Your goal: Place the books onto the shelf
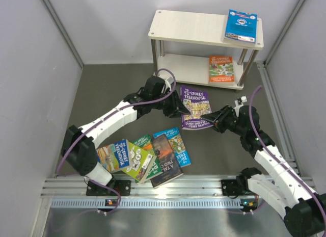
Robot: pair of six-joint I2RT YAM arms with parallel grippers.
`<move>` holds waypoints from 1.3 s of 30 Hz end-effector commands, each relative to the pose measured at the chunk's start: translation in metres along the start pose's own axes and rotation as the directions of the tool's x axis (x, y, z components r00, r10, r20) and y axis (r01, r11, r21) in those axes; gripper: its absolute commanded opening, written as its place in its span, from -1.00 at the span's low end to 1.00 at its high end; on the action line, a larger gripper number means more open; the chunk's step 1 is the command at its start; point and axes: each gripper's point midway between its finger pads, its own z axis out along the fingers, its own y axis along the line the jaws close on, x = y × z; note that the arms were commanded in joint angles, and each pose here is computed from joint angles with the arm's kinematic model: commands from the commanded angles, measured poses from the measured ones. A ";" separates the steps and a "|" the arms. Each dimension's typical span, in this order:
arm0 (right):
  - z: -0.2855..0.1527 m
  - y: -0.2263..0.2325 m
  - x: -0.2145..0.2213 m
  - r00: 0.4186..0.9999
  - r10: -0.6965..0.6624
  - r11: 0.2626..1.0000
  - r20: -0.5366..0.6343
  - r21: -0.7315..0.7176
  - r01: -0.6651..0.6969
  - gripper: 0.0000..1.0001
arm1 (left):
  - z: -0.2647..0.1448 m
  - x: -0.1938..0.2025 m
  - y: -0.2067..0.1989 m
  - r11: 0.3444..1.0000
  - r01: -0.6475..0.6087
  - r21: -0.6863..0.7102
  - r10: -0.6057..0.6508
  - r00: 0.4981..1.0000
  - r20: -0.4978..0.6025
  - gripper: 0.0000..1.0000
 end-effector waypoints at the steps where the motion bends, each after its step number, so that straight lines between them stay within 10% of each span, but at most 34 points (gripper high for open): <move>1: -0.007 0.024 0.013 0.980 -0.171 0.985 -0.107 -0.058 0.165 -1.00 | 0.007 0.003 -0.017 0.992 -0.125 0.017 0.126 0.991 -0.054 -1.00; 15: -0.009 0.009 0.018 0.972 -0.199 0.980 -0.127 -0.043 0.195 -1.00 | 0.025 -0.022 -0.015 0.989 -0.148 -0.005 0.147 0.987 -0.070 -1.00; 20: 0.000 0.004 -0.022 0.976 -0.210 0.976 -0.053 0.044 0.212 -1.00 | 0.015 -0.022 0.000 0.985 -0.160 -0.072 0.155 0.985 -0.070 0.00; 24: 0.006 0.023 -0.074 0.977 -0.215 0.976 -0.007 0.043 0.215 -1.00 | -0.012 -0.027 0.006 0.997 -0.078 -0.019 0.077 0.997 -0.021 0.27; 39: 0.043 0.045 -0.213 0.940 -0.325 0.943 0.101 0.115 0.314 -1.00 | -0.062 -0.008 0.040 0.997 -0.037 -0.074 0.042 0.997 0.066 0.22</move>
